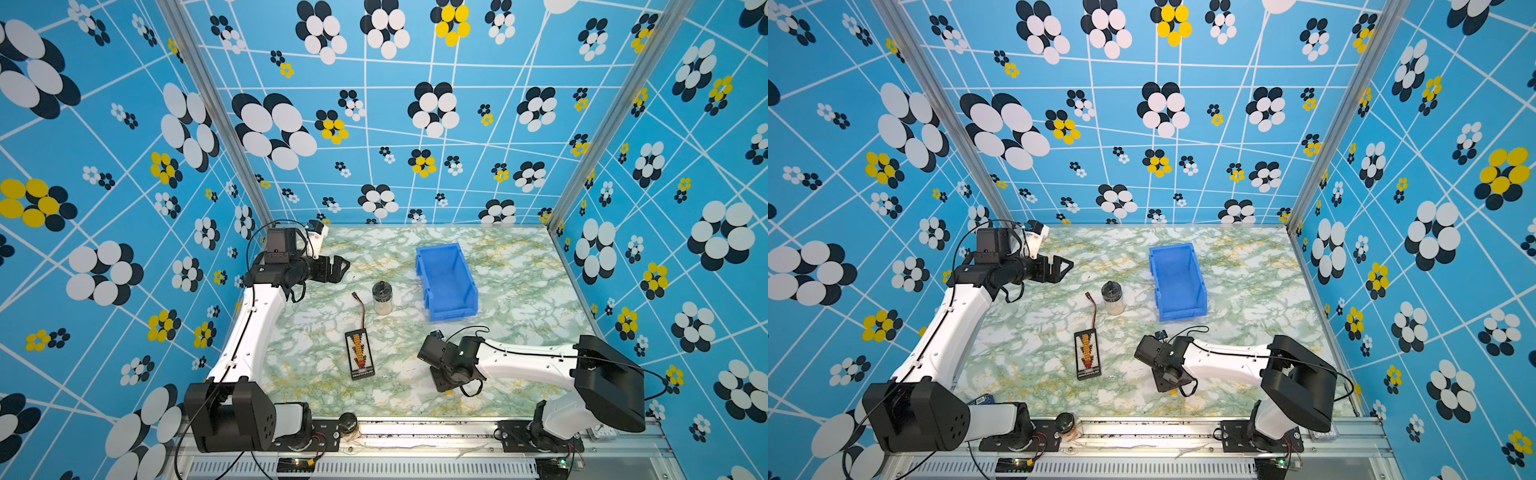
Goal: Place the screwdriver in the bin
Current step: 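Close the right gripper on the screwdriver's yellow handle, then lift the screwdriver with the right gripper and carry it over the blue bin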
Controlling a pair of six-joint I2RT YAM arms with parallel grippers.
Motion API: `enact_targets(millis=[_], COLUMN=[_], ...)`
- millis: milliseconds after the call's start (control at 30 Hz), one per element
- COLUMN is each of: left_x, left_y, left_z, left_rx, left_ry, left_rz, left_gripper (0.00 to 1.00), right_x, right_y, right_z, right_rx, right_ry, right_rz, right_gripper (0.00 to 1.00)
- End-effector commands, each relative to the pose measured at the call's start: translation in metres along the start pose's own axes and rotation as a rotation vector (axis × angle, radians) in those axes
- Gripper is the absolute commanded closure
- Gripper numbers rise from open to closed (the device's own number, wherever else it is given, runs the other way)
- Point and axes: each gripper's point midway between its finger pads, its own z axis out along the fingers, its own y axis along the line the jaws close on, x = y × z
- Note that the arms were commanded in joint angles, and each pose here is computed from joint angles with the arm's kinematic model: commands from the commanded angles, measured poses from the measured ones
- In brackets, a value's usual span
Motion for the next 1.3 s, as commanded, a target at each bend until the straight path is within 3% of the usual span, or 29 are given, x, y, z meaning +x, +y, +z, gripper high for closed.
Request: enact_targets(millis=[0, 200, 467, 967, 1267], left_x=[-0.003, -0.002, -0.004, -0.017, -0.013], left_y=[-0.006, -0.006, -0.006, -0.011, -0.013], left_z=[0.003, 0.0, -0.003, -0.011, -0.015], left_rx=[0.039, 0.024, 0.019, 0.024, 0.017], left_ry=[-0.005, 0.003, -0.01, -0.032, -0.028], left_rz=[-0.011, 0.011, 0.016, 0.017, 0.05], left_gripper=[0.01, 0.01, 0.01, 0.01, 0.01], right_x=[0.012, 0.015, 0.01, 0.004, -0.026], right_y=[-0.014, -0.016, -0.017, 0.001, -0.004], right_z=[0.006, 0.007, 0.003, -0.064, -0.121], right_rx=[0.063, 0.063, 0.06, -0.136, -0.12], right_ry=[0.029, 0.031, 0.004, -0.069, -0.2], right_rz=[-0.003, -0.01, -0.029, -0.127, -0.166], right_gripper=[0.62, 0.76, 0.87, 0.91, 0.92])
